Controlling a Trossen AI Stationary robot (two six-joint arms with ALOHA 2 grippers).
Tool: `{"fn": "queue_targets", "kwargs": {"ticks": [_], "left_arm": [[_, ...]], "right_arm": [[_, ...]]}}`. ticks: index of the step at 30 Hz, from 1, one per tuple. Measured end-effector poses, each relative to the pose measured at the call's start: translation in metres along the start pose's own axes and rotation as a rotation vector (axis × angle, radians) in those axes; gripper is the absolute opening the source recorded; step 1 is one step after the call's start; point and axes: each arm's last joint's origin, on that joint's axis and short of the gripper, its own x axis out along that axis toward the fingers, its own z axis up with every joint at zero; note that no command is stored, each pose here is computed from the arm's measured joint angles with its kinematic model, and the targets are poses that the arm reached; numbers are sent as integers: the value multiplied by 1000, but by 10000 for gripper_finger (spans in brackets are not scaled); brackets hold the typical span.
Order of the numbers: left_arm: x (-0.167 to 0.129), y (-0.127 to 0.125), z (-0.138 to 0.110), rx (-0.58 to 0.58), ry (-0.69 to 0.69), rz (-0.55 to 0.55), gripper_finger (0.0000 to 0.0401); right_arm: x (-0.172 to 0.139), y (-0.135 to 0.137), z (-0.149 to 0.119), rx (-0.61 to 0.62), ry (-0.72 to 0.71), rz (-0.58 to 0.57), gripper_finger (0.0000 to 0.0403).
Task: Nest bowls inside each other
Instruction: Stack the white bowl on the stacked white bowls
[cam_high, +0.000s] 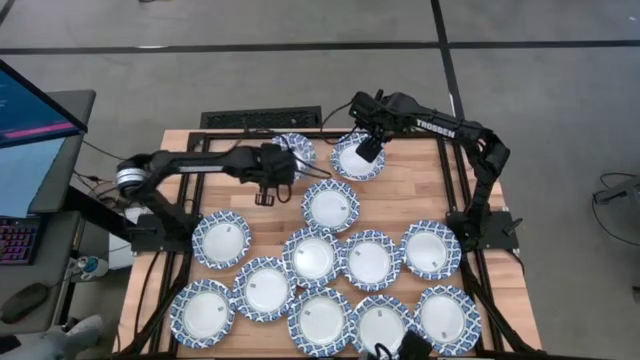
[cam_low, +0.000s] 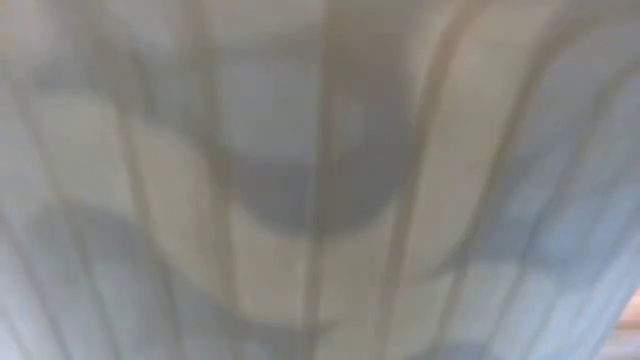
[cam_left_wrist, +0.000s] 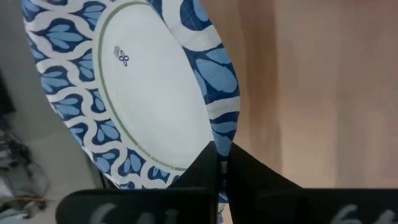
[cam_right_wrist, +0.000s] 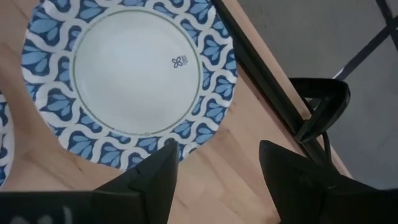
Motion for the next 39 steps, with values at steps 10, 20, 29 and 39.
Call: {"fn": "queue_targets", "kwargs": {"ticks": [10,20,29,39], "left_arm": [[27,3,6,-41,-14,-79,8],[27,4,2,-79,42,-44,45],[27,3,-6,-59,154,2,71],[31,6,-2,-158,72,-68,73]], "right_arm": [[-27,15,-14,-47,-37,10,248],[-85,0,-60,138,-187,33,248],[-78,11,-100,201,-120,39,248],[-59,30,-114,189,-69,38,248]]}}
